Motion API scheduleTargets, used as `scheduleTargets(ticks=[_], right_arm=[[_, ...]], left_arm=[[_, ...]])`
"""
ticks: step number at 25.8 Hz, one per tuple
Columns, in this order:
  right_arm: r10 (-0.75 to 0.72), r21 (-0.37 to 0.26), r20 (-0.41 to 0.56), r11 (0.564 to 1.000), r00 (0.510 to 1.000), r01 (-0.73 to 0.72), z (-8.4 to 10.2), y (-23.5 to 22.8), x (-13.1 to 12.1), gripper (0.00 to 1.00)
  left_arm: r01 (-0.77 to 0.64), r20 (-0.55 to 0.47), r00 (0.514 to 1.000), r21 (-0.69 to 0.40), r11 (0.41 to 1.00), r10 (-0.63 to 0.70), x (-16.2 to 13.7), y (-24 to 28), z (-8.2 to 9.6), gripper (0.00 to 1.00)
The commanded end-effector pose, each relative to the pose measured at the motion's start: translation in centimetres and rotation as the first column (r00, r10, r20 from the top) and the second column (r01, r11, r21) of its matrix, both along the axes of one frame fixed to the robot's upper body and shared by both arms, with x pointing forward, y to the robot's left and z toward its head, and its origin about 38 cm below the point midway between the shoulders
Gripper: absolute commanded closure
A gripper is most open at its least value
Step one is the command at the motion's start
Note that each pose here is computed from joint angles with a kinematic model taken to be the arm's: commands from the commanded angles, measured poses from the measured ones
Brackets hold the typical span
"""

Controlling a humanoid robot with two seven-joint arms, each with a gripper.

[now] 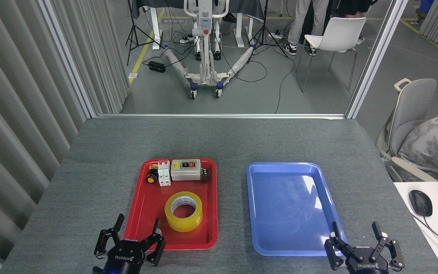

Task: Place and move tape with both arms
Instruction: 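Move the left gripper forward to the yellow tape roll in the red tray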

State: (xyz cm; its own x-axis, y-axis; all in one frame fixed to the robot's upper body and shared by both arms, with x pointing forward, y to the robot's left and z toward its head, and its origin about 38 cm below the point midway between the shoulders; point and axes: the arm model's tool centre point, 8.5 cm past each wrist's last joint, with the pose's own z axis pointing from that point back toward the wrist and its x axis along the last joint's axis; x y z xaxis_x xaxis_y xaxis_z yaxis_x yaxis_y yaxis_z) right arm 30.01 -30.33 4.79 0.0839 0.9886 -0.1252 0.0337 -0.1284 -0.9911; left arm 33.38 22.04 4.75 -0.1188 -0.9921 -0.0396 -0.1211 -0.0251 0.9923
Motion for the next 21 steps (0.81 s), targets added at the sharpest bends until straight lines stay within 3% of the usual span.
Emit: scheduleTargets(ticks=[1,13,21], right_arm=[[0.001,-0.003,0.026,1.0,1.0,-0.001,0.1,0.0,-0.1,0.0],[0.003,-0.001,0.027,1.0,1.0,-0.003,0.1,0.1,-0.1,0.0],[0.004,0.001,0.026,1.0,1.0,-0.004,0.2,0.2,0.1,0.0]], left_arm=[[0.002,-0.002,1.0,0.003,1.0,-0.002,0.1,-0.2,0.0,0.01],[0.043,0.044,0.998,0.001,0.999,-0.044,2.1,-1.8,1.8,0.01],[0.074,0.041,0.996,0.005,0.997,-0.074,4.6,-3.0,2.0,0.01]])
